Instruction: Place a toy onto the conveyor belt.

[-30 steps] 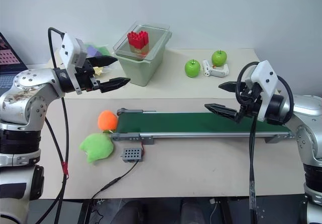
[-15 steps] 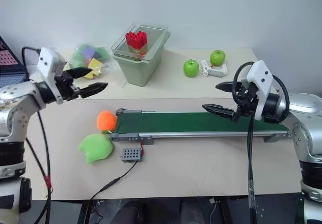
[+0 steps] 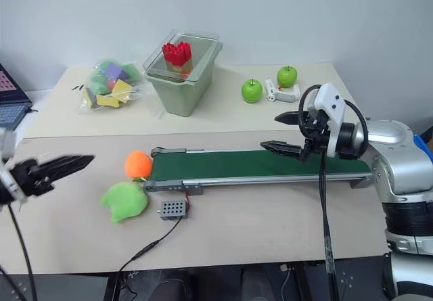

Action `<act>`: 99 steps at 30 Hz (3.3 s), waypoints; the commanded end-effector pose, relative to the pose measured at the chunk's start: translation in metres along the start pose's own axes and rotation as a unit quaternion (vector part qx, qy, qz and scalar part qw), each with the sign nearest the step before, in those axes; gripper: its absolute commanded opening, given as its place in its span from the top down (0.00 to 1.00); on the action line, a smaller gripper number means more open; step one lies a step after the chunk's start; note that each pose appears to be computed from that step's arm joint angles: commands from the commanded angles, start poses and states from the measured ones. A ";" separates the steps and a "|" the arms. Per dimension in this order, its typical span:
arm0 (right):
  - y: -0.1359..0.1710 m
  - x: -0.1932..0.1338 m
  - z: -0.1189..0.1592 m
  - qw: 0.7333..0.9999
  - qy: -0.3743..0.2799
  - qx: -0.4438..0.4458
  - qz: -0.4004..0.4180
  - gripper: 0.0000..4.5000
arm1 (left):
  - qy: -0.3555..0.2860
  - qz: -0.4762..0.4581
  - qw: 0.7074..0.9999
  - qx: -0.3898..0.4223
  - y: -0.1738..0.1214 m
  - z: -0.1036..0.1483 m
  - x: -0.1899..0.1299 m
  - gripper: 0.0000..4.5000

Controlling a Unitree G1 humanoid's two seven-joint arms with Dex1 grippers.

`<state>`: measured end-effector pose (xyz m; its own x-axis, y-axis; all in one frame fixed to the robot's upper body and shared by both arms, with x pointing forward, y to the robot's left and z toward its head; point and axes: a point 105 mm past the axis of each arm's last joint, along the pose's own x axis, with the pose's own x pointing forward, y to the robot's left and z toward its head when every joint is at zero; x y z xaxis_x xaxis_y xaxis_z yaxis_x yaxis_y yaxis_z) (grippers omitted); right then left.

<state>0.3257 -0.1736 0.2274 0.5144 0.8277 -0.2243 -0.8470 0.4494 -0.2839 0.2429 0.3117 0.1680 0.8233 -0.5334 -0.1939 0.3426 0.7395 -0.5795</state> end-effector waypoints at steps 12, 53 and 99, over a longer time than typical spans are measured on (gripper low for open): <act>-0.007 -0.011 0.021 0.999 0.000 -0.043 -0.004 0.00 | -0.117 0.048 0.966 -0.225 0.065 -0.074 -0.026 0.01; 0.000 -0.047 0.031 0.996 0.044 -0.058 -0.053 0.00 | -0.074 -0.025 0.934 -0.349 0.066 -0.109 0.083 0.71; 0.012 -0.024 0.010 0.998 0.014 -0.023 -0.060 0.00 | -0.114 -0.069 0.515 0.846 -0.126 0.008 0.158 1.00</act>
<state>0.3064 -0.1850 0.2253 0.6072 0.7516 -0.2579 -0.7874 0.5256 -0.3221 0.3437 0.1482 0.2211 0.7574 -0.6528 -0.0144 0.2255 0.2408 0.9440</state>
